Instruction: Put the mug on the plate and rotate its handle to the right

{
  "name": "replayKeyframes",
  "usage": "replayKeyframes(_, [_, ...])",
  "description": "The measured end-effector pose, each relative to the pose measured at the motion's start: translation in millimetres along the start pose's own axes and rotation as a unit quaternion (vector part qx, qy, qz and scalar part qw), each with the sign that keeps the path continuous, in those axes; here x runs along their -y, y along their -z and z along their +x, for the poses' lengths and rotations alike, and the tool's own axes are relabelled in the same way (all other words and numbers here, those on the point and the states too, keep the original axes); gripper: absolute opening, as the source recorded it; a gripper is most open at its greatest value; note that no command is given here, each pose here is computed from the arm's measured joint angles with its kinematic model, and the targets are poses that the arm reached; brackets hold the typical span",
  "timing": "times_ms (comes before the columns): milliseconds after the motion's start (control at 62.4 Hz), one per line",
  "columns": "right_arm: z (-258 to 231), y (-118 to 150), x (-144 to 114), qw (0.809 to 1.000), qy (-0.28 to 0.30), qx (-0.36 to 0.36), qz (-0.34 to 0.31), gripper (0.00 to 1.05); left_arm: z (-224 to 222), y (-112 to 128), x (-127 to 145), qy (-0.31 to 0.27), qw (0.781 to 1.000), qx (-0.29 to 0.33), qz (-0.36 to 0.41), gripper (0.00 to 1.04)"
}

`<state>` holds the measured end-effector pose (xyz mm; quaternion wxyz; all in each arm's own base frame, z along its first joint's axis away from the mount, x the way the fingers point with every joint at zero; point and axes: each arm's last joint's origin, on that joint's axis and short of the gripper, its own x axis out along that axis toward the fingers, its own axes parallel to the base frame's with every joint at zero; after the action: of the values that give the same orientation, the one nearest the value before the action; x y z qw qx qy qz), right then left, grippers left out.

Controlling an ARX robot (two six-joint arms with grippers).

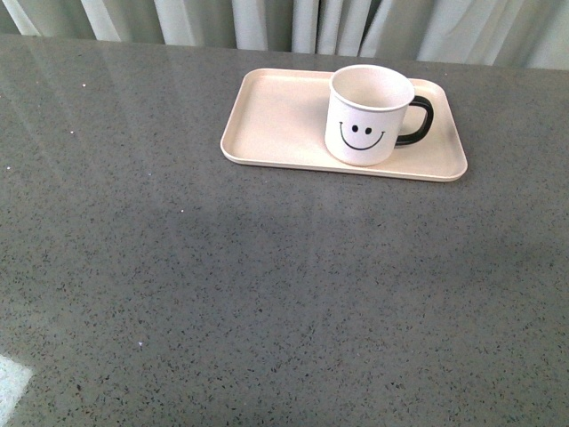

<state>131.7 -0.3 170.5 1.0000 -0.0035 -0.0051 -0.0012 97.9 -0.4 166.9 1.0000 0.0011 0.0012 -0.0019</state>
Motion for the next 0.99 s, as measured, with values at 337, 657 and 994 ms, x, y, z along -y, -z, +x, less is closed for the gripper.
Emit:
replayKeyframes(337, [-11.3, -2.6, 0.0, 1.000, 0.000, 0.005, 0.000, 0.02, 0.0, 0.0, 0.0, 0.000, 1.000, 0.000, 0.000, 0.96])
replayKeyframes(657, [-21.0, -2.6, 0.0, 1.000, 0.000, 0.005, 0.000, 0.02, 0.0, 0.0, 0.0, 0.000, 1.000, 0.000, 0.000, 0.96])
replayKeyframes(994, [-34.5, 0.5, 0.0, 1.000, 0.000, 0.002, 0.000, 0.02, 0.0, 0.0, 0.0, 0.000, 1.000, 0.000, 0.000, 0.96])
